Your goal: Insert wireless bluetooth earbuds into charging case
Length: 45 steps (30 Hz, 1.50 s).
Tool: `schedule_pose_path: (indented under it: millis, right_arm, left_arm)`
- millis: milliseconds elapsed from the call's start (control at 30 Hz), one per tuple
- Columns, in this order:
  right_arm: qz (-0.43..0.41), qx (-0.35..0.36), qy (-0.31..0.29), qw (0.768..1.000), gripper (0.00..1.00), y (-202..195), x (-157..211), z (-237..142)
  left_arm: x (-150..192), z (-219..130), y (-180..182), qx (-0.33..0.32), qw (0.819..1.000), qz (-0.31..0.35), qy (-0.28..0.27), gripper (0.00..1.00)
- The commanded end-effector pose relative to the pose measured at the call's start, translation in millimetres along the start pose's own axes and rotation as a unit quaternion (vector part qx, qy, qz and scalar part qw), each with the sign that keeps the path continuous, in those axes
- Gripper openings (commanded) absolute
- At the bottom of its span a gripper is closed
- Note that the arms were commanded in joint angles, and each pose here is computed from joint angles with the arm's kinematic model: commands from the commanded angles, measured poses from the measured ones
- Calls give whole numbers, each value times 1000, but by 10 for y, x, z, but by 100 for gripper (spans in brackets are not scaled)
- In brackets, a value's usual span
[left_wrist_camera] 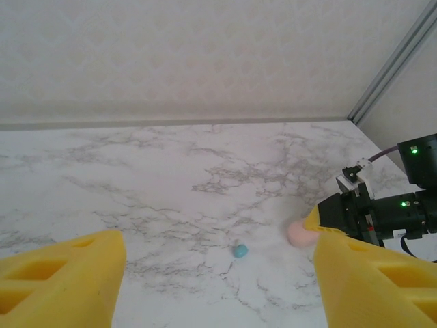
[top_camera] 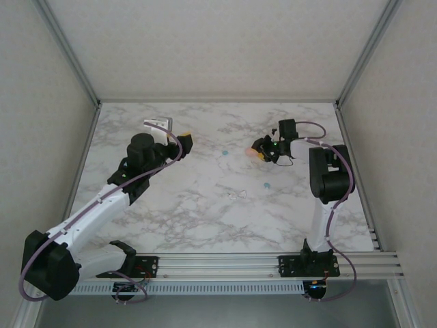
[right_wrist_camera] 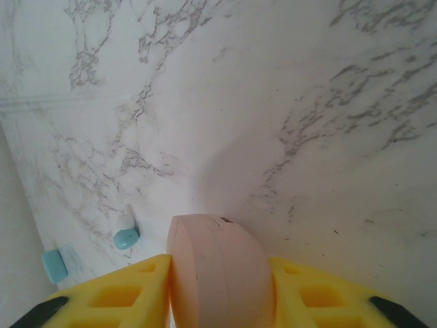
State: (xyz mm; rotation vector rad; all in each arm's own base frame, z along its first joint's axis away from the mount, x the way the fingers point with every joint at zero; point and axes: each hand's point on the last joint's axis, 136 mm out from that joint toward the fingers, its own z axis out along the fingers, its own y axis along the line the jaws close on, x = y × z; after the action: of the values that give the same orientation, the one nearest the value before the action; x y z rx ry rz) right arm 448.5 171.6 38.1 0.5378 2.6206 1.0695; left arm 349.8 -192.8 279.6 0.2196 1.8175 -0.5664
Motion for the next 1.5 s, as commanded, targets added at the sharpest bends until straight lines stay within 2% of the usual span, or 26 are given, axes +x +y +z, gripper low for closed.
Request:
schedule_pose_path:
  millis: [0,333,500,600,667,767,800,900,1067,1300,1467]
  right_arm:
    - [-18,53,-2,998,40,-139,32,-61]
    - [-67,120,-8,990,52,-220,-34,-240]
    - [-91,136,-20,986,56,-146,-78,-406]
    - [-113,129,-41,984,62,-3,-85,-602]
    - [-128,120,-56,983,65,119,-80,-749]
    - [-145,100,-70,982,66,300,-36,-943]
    - [-150,93,-72,982,66,353,-9,-996]
    - [-158,79,-73,982,66,464,78,-1118]
    - [-156,61,-74,983,67,543,236,-1274]
    - [-157,70,-88,981,67,539,368,-1510]
    - [-156,67,-86,982,67,572,435,-1600]
  left_arm:
    - [-133,-39,11,-5,1000,-10,-7,73]
    - [-59,-170,203,-56,998,-26,5,77]
    - [87,-201,510,-138,988,-51,46,78]
    - [324,-247,847,-217,969,-64,103,78]
    - [469,-319,1140,-280,946,-91,134,78]
    - [713,-394,1531,-343,911,-140,181,79]
    - [804,-406,1646,-358,899,-160,195,82]
    - [1008,-440,1981,-395,865,-209,227,82]
    - [1266,-457,2400,-438,822,-246,267,83]
    - [1583,-231,2551,-411,807,-258,338,82]
    - [1708,-185,2690,-416,797,-269,347,75]
